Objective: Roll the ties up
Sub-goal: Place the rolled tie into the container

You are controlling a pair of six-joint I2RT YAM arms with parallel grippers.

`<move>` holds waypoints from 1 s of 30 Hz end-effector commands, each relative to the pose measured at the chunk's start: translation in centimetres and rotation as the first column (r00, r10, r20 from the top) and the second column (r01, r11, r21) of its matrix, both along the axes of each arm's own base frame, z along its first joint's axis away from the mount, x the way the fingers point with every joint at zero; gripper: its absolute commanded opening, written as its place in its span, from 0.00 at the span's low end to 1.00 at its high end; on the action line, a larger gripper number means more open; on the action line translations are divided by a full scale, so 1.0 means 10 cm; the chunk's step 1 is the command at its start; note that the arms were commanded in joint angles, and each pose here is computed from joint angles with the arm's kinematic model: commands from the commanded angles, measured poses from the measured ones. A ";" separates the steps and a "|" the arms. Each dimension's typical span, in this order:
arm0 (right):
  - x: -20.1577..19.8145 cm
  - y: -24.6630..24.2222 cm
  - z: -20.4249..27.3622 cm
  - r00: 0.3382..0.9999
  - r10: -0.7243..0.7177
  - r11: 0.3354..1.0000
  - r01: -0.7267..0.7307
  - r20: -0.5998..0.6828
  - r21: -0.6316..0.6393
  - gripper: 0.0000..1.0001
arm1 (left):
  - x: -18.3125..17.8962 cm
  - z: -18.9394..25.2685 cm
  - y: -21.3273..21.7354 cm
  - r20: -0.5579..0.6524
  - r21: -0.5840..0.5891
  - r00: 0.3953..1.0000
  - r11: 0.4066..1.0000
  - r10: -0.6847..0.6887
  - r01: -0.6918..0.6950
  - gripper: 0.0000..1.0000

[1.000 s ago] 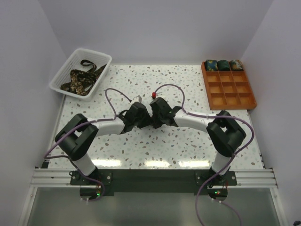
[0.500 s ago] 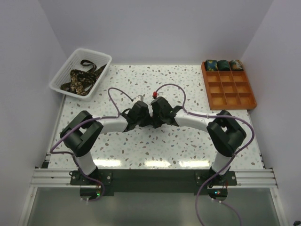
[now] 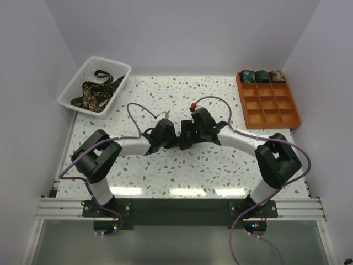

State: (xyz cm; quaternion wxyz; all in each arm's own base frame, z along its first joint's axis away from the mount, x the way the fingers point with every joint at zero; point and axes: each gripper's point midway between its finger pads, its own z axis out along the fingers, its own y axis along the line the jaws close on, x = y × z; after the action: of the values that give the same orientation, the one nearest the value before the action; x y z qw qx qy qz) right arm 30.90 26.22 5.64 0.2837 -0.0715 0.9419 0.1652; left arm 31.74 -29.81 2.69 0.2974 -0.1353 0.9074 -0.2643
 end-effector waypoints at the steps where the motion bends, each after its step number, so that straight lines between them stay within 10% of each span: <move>1: 0.00 0.12 0.28 0.999 0.033 0.989 -0.035 0.012 0.143 0.82 | -0.06 -0.24 0.13 -0.037 0.062 0.999 0.998 0.020 -0.017 0.00; 30: 0.17 0.21 0.15 0.996 -0.038 0.914 0.067 -0.079 0.400 0.87 | -0.42 -0.61 0.40 -0.141 -0.014 0.989 0.999 0.038 -0.041 0.00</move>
State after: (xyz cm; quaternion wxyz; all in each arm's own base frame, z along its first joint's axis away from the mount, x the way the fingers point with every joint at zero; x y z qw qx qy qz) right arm 31.89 27.68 6.26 0.2595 0.0127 0.9049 0.3370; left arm 31.16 -29.13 1.68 0.2938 -0.1714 0.8804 -0.3305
